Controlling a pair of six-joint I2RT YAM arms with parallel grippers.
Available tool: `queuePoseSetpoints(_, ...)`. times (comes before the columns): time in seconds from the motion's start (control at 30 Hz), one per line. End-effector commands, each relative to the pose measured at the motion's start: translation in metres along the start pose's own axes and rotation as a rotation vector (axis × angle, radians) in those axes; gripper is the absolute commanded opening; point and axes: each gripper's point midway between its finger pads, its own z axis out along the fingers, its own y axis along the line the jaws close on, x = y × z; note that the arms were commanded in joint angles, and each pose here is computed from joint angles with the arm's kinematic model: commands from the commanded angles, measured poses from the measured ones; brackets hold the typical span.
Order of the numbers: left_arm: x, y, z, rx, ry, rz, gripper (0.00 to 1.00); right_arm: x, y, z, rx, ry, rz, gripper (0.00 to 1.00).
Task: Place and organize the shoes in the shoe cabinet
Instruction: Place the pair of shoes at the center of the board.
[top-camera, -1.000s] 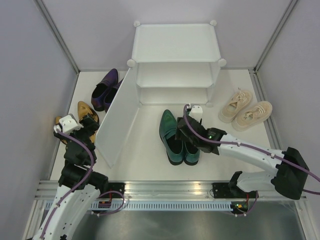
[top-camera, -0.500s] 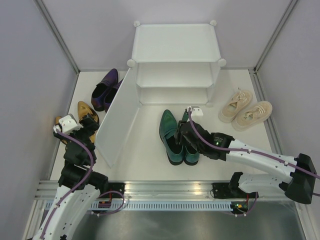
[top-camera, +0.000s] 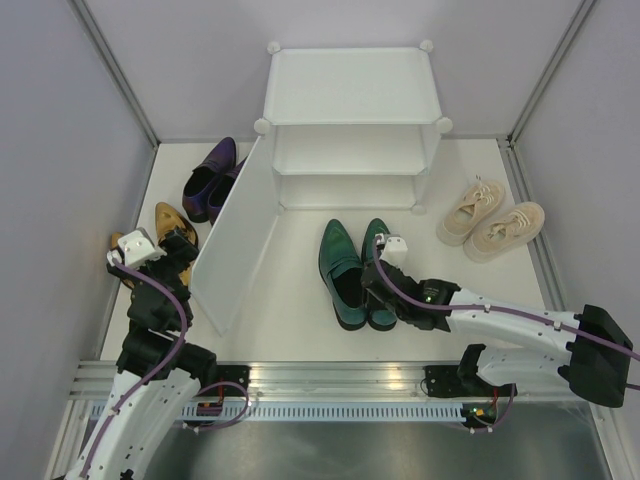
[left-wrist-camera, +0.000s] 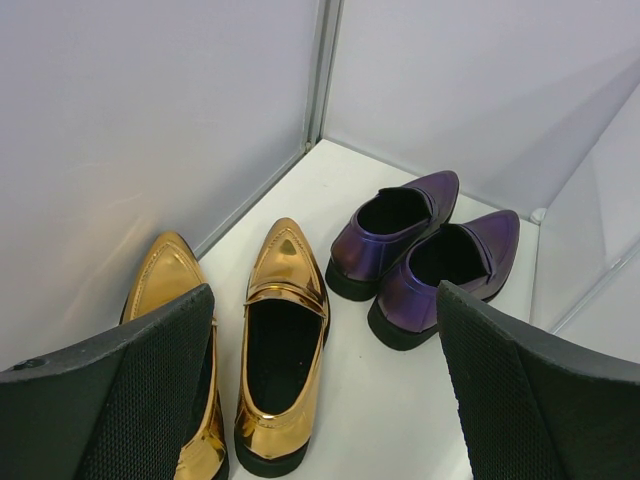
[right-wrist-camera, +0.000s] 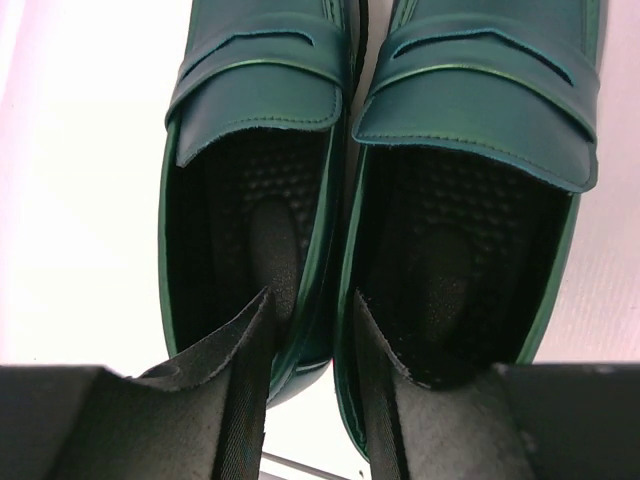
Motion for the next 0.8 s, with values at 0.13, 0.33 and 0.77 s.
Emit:
queuePoseSetpoints(0.13,-0.016,-0.002,-0.002,0.007,-0.028,-0.059,0.94,-0.002,0.009,0.002,-0.032,-0.019,0.039,0.39)
queuePoseSetpoints(0.33,-0.016,-0.002,-0.002,0.010,-0.028,-0.060,0.94,-0.026,0.009,-0.011,0.039,-0.086,0.000,0.53)
queuePoseSetpoints(0.77,-0.016,-0.002,-0.002,0.008,-0.028,-0.060,0.94,-0.024,0.013,-0.006,0.071,-0.083,-0.035,0.36)
